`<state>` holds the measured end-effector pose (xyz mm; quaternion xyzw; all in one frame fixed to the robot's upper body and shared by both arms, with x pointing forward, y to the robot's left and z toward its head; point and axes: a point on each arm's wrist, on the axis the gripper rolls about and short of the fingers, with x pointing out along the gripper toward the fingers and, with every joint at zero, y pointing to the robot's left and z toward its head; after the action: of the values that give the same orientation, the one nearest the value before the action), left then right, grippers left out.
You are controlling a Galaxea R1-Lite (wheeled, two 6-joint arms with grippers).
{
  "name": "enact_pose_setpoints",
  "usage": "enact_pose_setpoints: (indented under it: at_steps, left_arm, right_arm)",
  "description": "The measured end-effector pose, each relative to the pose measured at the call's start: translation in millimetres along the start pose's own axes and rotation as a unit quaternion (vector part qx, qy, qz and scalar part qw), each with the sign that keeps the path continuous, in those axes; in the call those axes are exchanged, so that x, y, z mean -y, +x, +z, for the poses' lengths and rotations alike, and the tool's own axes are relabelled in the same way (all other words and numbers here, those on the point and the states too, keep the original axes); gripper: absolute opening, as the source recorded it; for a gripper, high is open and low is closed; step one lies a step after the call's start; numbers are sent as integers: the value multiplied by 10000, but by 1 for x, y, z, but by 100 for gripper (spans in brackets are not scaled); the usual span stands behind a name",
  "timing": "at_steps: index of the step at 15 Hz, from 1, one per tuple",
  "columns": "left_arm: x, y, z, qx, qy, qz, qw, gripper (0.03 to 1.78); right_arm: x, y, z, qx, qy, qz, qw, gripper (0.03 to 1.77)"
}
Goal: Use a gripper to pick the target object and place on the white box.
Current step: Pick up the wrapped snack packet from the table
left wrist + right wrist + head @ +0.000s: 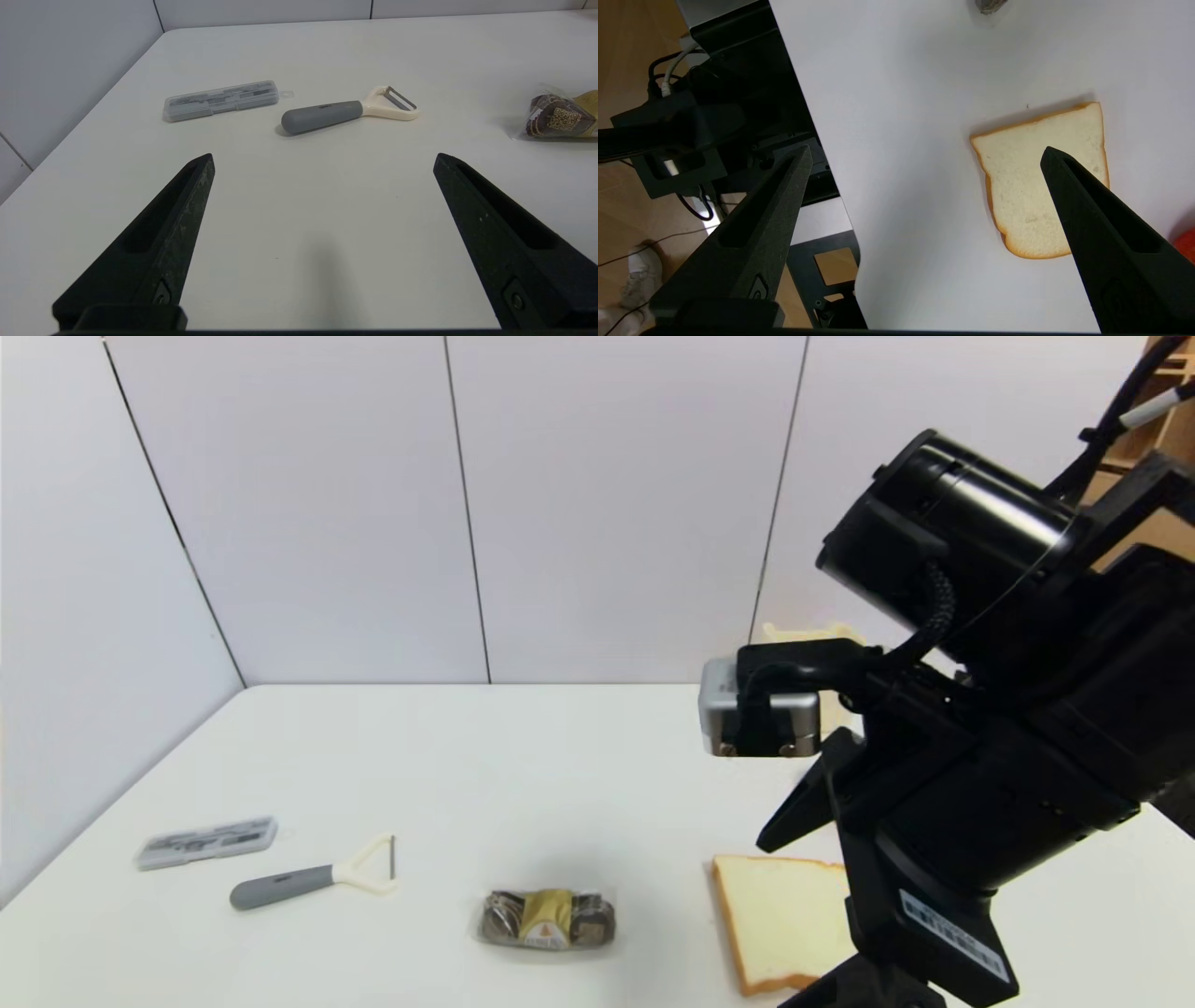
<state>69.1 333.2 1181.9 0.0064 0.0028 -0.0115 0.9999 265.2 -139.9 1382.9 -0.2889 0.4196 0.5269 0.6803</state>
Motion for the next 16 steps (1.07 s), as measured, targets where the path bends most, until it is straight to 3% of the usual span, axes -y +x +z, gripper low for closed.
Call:
enact_pose_setpoints:
  at_steps: [9, 16]
  left_arm:
    - [0, 0, 0, -2, -2, 1, 10000, 169]
    - [0, 0, 0, 0, -2, 1, 10000, 169]
  right_arm:
    - [8, 51, 26, -445, -110, 292, 9985, 170]
    - [15, 80, 65, -94, -339, 229, 9991, 170]
